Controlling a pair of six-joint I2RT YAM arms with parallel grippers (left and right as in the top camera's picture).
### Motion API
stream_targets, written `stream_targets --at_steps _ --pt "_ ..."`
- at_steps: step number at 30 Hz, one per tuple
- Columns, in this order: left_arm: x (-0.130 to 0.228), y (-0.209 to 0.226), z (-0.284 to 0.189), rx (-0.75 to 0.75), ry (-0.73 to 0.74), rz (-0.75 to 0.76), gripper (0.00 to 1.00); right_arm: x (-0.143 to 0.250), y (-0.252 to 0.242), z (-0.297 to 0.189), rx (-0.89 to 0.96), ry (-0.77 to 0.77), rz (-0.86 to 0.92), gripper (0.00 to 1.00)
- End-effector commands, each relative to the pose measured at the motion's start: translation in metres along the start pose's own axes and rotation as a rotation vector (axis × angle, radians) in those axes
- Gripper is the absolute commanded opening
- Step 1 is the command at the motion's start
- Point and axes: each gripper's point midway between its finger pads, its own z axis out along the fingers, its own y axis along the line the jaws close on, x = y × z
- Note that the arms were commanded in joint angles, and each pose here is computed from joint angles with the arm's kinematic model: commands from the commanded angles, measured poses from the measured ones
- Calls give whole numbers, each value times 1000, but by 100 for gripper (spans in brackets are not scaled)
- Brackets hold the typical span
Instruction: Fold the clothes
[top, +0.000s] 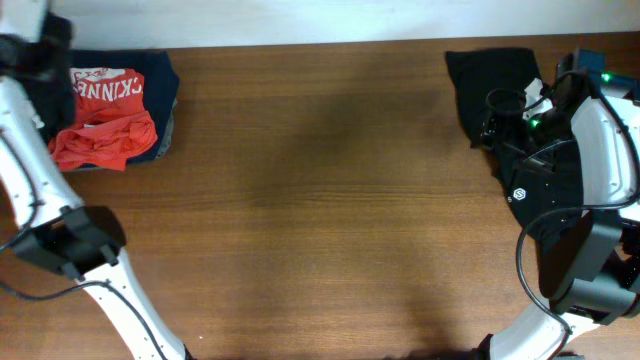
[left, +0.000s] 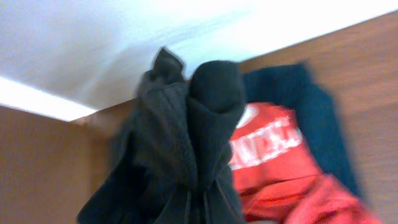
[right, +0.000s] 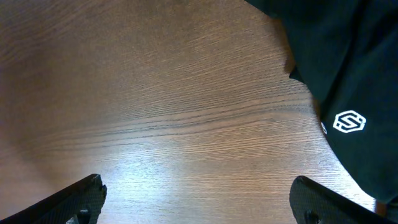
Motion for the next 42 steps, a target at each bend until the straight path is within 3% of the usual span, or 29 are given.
stream_targets --at_steps 1,4,6,7,8,14,23,32,36,42 --pt "-21 -53 17 124 -27 41 1 -3 4 -2 -11 -7 -2 99" --pt "-17 -92 38 200 23 65 5 -3 4 -2 -11 -7 -2 99" --pt "-11 -118 52 255 62 81 25 -3 4 -2 -10 -7 -3 99" --pt "-9 -127 57 274 77 87 56 -3 4 -2 -10 -7 -3 99" --pt "-5 -146 66 310 104 99 99 -3 4 -2 -10 -7 -3 99" --pt "-11 -167 72 335 103 113 99 -3 4 -2 -10 -8 -4 99" --pt "-57 -152 21 280 -9 -74 99 -5 6 -8 -11 -21 -56 100" --pt "-81 -242 -43 741 -79 -142 99 -6 41 -110 -5 -213 -235 100" --pt "-87 -275 -55 834 -52 -169 99 9 53 -156 12 -296 -267 99" --pt "-89 -337 -70 899 9 -82 99 43 68 -209 20 -424 -306 99"
